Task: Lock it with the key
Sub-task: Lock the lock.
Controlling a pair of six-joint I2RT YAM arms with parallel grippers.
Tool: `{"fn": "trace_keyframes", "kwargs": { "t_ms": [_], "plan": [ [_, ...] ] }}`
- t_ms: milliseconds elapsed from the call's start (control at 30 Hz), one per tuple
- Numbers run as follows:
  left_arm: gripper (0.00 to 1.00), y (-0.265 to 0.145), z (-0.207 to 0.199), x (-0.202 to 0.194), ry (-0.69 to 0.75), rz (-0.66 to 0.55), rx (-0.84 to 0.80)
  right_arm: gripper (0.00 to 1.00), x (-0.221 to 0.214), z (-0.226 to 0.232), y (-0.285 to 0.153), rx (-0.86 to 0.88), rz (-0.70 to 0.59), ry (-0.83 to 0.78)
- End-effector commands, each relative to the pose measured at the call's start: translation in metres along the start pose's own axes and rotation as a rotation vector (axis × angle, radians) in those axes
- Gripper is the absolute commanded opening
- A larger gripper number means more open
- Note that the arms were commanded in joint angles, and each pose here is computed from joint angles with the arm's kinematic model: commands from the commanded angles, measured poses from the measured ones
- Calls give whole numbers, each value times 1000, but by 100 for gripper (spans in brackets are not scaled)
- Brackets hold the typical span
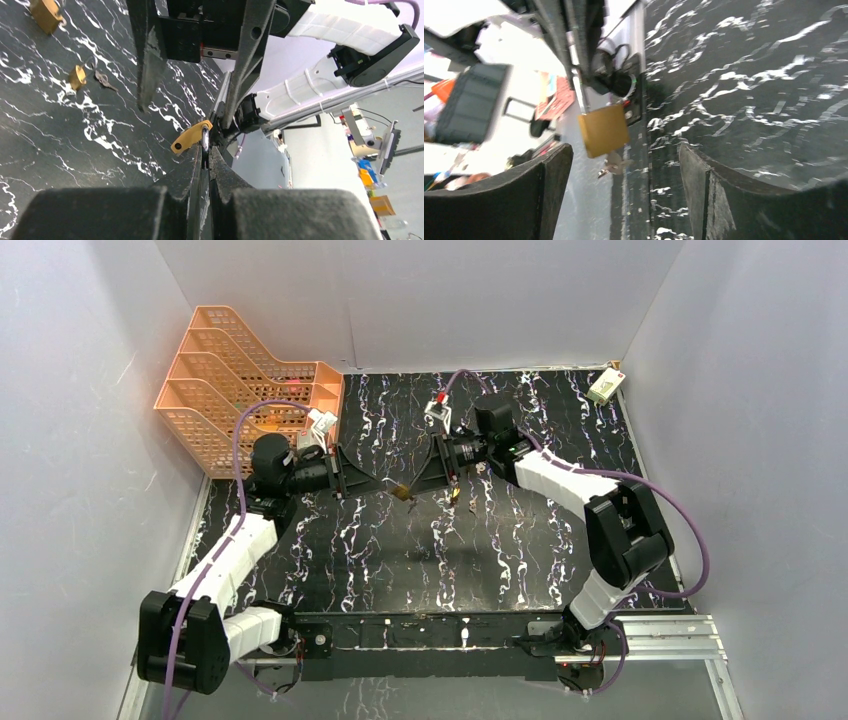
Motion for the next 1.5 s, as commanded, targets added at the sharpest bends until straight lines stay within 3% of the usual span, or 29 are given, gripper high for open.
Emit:
{"fn": "trace_keyframes", "kwargs": {
  "t_ms": [0,100,367,800,1233,1467],
  "plan": [
    [0,-2,-20,14,127,-97,-16,88,30,21,-23,-182,-147,-159],
    [0,-1,-26,25,170,-177,10,90,35,34,-30,-272,-236,-256],
    [0,2,-32,39,192,-398,-11,89,31,73,-42,-246,-479,-535],
    [0,17,-46,47,215,-390,-95,89,24,85,-14,-199,-550,-900],
    [0,19,-52,49,248,-372,-127,80,24,78,-7,-215,-531,-920],
    [0,20,-57,48,272,-363,-148,79,26,76,-7,-240,-551,-914]
  ]
}}
Point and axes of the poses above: each gripper's point midway between its finger pads, its own y axis out along the fingers, its own z axis along the line the jaws close on, x = y × z, the point moved 10 cm from there along -y, back along the fingers, and after that the axes turned 2 degrees about -y, right-handed, at the moved point
